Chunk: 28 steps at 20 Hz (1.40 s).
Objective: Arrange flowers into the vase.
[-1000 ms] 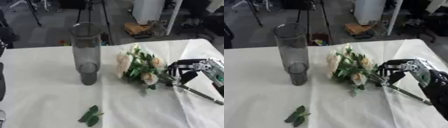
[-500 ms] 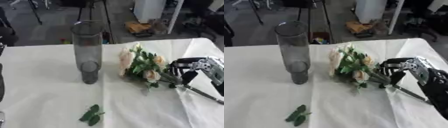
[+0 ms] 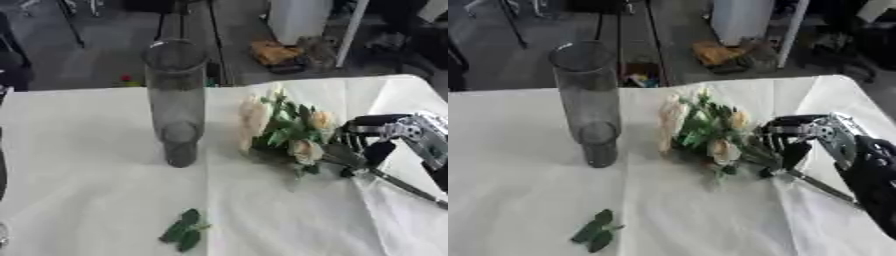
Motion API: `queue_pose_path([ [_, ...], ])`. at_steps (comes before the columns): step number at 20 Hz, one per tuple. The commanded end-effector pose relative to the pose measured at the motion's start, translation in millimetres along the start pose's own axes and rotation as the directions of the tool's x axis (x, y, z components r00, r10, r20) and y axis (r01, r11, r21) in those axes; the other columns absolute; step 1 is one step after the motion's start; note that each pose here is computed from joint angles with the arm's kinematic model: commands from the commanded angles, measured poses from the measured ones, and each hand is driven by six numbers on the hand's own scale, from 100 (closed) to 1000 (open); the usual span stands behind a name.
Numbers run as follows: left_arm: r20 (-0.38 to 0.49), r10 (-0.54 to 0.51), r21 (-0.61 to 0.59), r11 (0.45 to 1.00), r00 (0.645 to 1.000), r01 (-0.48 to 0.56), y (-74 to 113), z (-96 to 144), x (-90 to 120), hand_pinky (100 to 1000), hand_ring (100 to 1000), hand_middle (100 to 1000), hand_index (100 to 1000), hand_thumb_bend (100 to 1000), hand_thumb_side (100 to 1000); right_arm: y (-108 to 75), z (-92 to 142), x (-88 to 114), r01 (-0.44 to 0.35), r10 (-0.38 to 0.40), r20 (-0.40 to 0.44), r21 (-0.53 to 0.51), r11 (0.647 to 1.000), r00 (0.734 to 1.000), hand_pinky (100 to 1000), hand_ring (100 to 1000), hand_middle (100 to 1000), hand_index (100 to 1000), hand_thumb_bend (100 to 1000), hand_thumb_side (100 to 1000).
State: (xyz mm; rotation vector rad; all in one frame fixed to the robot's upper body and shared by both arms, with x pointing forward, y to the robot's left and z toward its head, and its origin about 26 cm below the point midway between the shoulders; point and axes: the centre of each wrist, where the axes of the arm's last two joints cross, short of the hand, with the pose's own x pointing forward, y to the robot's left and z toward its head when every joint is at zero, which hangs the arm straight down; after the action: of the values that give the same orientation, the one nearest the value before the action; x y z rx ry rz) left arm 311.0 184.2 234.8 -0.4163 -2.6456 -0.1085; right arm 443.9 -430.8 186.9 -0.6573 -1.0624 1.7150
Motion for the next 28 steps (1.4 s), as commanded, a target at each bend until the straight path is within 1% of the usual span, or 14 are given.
queue_pose_path([
  [1,0.028,0.007,-0.012,1.000,1.000,-0.007,-2.4,-5.5,5.5,700,696,883,931,362,915,5.8,3.9,-7.3,-0.021,0.021,-0.003,0.062,0.998,1.000,417,554,544,758,466,470],
  [7,0.030,0.005,-0.011,1.000,1.000,-0.005,-2.5,-5.9,5.6,700,695,882,930,357,917,10.7,4.8,-11.7,-0.004,0.005,-0.022,0.048,0.999,1.000,323,466,461,656,441,446],
  [9,0.028,0.004,-0.013,1.000,1.000,-0.004,-2.4,-5.8,5.5,701,693,882,931,355,921,12.2,5.2,-13.2,-0.001,0.002,-0.025,0.047,0.999,1.000,295,433,425,610,422,444],
  [12,0.029,0.003,-0.015,1.000,1.000,-0.003,-2.4,-6.1,5.6,701,692,881,931,356,919,12.4,5.0,-13.9,-0.001,0.002,-0.021,0.049,0.999,1.000,225,371,354,534,371,422],
  [13,0.029,0.003,-0.017,1.000,1.000,-0.003,-2.5,-6.2,5.7,701,692,881,931,356,919,12.3,5.0,-14.1,-0.001,0.002,-0.019,0.050,0.999,1.000,219,367,347,528,366,420],
  [14,0.030,0.004,-0.017,1.000,1.000,-0.003,-2.6,-6.3,5.7,702,691,881,931,355,919,12.3,5.0,-14.4,0.001,0.000,-0.018,0.052,0.999,1.000,163,318,281,469,328,401],
  [16,0.030,0.005,-0.019,1.000,1.000,-0.004,-2.9,-6.6,5.7,702,691,881,931,355,919,13.4,6.1,-15.8,0.009,-0.008,-0.018,0.056,0.998,1.000,100,248,213,406,273,379],
  [18,0.031,0.006,-0.021,1.000,1.000,-0.005,-3.2,-6.9,5.8,701,691,880,931,354,919,15.3,9.1,-18.2,0.019,-0.018,-0.020,0.056,0.998,1.000,100,185,158,351,221,375],
  [20,0.031,0.007,-0.022,1.000,0.999,-0.006,-3.4,-7.2,5.8,701,690,877,931,352,921,16.3,11.6,-20.1,0.032,-0.031,-0.021,0.051,0.998,0.999,100,101,100,266,157,367],
  [21,0.031,0.007,-0.023,1.000,0.999,-0.006,-3.5,-7.3,5.9,701,690,876,931,352,920,16.4,12.4,-20.6,0.039,-0.039,-0.019,0.047,0.998,0.999,100,100,100,248,147,366],
  [22,0.032,0.008,-0.025,1.000,0.999,-0.007,-3.8,-7.6,5.9,701,690,875,931,353,916,16.1,13.3,-21.2,0.047,-0.046,-0.019,0.043,0.998,0.999,100,100,100,181,136,360],
  [26,0.034,0.008,-0.029,1.000,0.999,-0.007,-4.2,-8.4,6.1,701,689,874,932,348,921,15.0,15.4,-23.0,0.068,-0.067,-0.024,0.030,0.997,0.997,100,100,100,125,152,352],
  [27,0.034,0.009,-0.029,1.000,0.999,-0.008,-4.2,-8.4,6.1,701,689,874,932,346,924,14.9,15.7,-23.4,0.071,-0.070,-0.025,0.031,0.997,0.997,100,100,100,112,175,348],
  [28,0.034,0.010,-0.030,1.000,0.999,-0.008,-4.3,-8.6,6.2,701,689,874,929,344,925,14.9,16.0,-23.7,0.073,-0.072,-0.026,0.032,0.997,0.997,100,100,100,100,236,347],
])
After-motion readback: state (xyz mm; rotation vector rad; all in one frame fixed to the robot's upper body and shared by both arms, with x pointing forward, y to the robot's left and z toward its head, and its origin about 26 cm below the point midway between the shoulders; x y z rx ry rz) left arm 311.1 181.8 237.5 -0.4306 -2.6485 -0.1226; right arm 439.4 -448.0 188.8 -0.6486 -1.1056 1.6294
